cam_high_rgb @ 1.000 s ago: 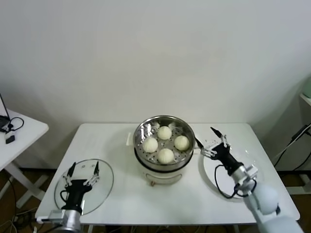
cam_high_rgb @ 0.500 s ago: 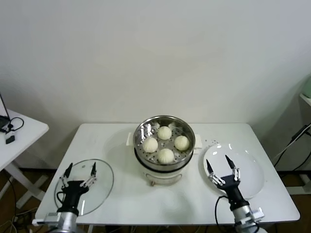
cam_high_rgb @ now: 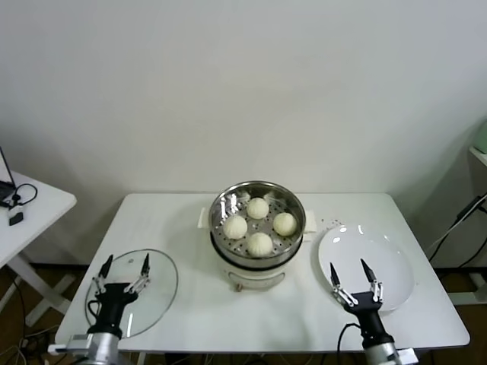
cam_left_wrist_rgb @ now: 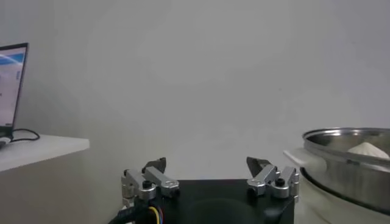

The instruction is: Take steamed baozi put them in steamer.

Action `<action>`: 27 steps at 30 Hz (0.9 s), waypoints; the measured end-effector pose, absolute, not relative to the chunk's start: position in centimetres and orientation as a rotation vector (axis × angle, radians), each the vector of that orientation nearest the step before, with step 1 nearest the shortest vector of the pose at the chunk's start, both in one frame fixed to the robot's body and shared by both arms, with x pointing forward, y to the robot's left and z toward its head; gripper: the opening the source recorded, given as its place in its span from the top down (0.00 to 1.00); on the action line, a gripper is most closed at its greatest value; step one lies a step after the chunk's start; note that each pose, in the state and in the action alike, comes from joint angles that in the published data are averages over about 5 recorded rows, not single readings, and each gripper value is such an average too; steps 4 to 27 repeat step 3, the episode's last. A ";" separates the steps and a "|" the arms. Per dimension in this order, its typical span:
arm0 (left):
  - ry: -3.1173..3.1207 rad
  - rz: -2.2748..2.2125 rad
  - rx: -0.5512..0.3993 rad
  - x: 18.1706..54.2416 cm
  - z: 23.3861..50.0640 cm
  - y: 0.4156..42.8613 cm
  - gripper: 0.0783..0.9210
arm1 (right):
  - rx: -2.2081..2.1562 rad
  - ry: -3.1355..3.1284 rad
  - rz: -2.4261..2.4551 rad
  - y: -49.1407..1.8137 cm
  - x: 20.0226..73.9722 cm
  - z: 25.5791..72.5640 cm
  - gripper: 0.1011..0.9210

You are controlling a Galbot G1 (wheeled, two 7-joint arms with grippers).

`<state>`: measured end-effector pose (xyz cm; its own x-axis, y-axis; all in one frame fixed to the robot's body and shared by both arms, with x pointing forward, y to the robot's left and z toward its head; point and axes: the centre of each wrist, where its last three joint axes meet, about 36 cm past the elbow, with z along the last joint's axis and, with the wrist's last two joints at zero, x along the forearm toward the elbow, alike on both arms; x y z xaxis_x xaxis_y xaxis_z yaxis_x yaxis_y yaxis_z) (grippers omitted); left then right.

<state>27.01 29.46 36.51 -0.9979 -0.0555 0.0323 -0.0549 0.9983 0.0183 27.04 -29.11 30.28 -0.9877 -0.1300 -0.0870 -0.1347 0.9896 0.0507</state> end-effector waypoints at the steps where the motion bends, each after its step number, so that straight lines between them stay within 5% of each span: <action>1: -3.108 -0.024 0.084 27.0 36.5 29.5 0.12 | -0.201 3.051 0.087 -29.1 26.9 30.2 0.12; 27: -3.108 -0.021 0.082 27.0 36.5 29.5 0.12 | -0.200 3.052 0.087 -29.1 26.8 30.2 0.12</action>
